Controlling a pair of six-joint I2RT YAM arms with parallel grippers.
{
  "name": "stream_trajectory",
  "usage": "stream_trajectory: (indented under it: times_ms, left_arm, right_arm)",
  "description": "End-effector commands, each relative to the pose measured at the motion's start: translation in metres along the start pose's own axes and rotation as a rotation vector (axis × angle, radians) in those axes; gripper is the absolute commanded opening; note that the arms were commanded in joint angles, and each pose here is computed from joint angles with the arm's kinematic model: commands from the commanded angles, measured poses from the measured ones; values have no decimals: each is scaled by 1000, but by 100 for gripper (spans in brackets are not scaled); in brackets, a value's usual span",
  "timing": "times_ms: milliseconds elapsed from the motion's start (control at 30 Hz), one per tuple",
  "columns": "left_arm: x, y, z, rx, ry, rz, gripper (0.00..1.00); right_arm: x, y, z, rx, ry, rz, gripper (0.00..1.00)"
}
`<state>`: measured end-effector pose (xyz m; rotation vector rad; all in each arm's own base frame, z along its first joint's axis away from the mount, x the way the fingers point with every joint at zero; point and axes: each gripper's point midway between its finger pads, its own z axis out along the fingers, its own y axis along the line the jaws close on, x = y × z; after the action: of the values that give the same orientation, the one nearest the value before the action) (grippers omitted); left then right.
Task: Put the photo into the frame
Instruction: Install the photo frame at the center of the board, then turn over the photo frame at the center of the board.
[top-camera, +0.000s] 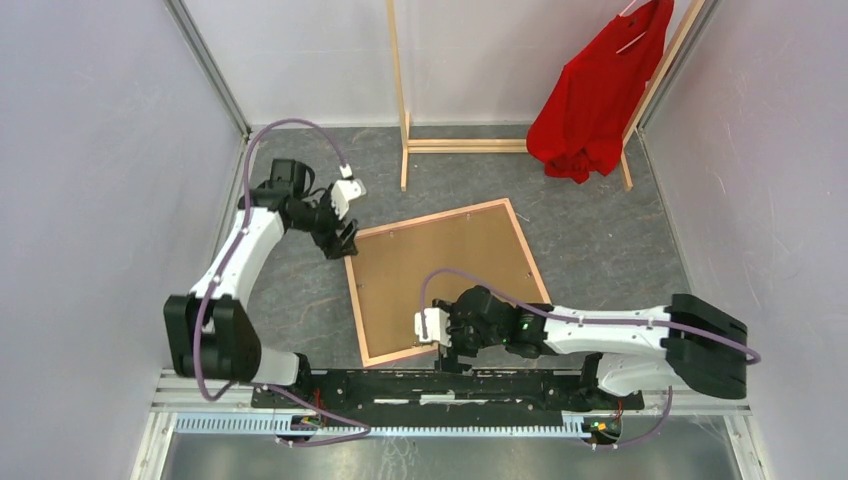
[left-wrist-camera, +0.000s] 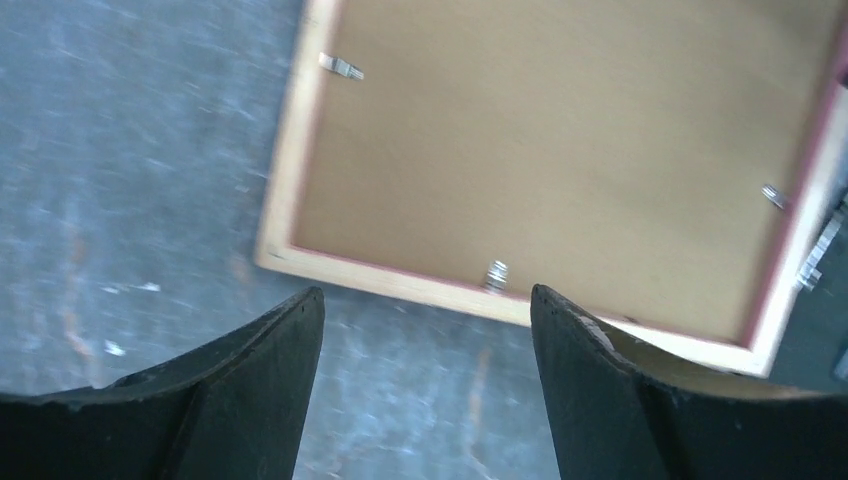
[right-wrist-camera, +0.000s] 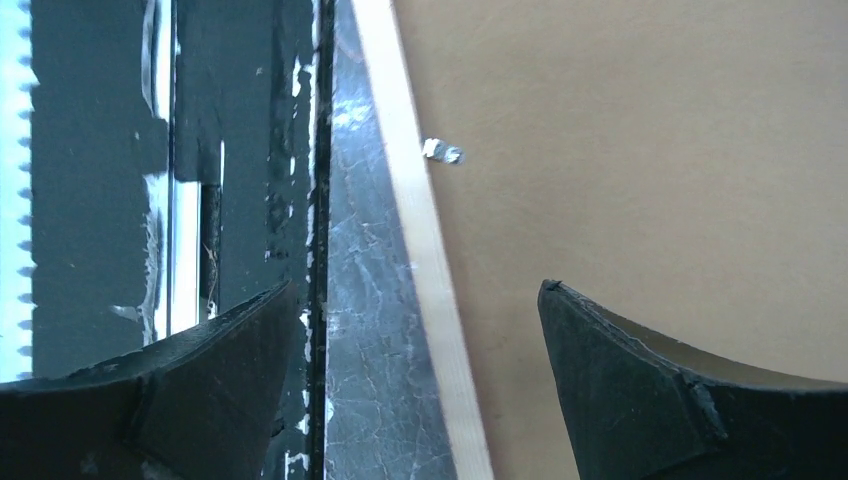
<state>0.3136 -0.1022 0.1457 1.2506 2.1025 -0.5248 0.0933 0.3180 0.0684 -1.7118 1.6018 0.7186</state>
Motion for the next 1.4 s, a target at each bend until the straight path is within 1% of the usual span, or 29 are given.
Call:
stream_trajectory:
  times_ms: [0, 200, 233, 333, 433, 600, 700, 867, 933, 1000, 1033, 1133, 1233, 1300, 1367]
  left_arm:
    - [20, -51, -13, 87, -2, 24, 82]
    - [35, -78, -34, 84, 41, 58, 83]
    - [37, -82, -35, 91, 43, 63, 83]
    - [44, -93, -37, 109, 45, 85, 83]
    - [54, -101, -36, 113, 44, 130, 84]
    - [69, -110, -35, 95, 44, 236, 86]
    - [72, -113, -36, 81, 41, 271, 87]
    - [69, -113, -41, 55, 26, 289, 87]
    - [64, -114, -44, 44, 9, 292, 88]
    - [61, -116, -45, 36, -9, 303, 88]
    - [60, -117, -47, 31, -16, 312, 88]
    - [59, -125, -49, 47, -33, 356, 91]
    - [59, -136, -52, 75, -57, 421, 94]
    - [58, -143, -55, 86, -75, 481, 96]
    - [55, -146, -59, 67, -96, 571, 99]
  right_arm:
    - [-5, -3, 16, 31, 25, -133, 96]
    - [13, -5, 27, 52, 89, -164, 85]
    - [13, -7, 27, 60, 89, -165, 84]
    - [12, -9, 28, 76, 77, -166, 79]
    - [14, -12, 30, 92, 85, -167, 71]
    - [13, -14, 33, 91, 87, -173, 64]
    - [14, -11, 37, 65, 97, -174, 56]
    - [18, -8, 47, 33, 133, -159, 35]
    - [13, -13, 49, 51, 126, -152, 22]
    - [3, -20, 50, 79, 114, -146, 4]
    - [-6, -27, 50, 102, 103, -140, 0]
    - [-36, -47, 46, 157, 41, -88, 0]
    - [-73, -68, 38, 185, -48, -15, 0]
    - [-96, -79, 31, 178, -103, 27, 0]
    - [-118, -88, 25, 164, -152, 61, 0]
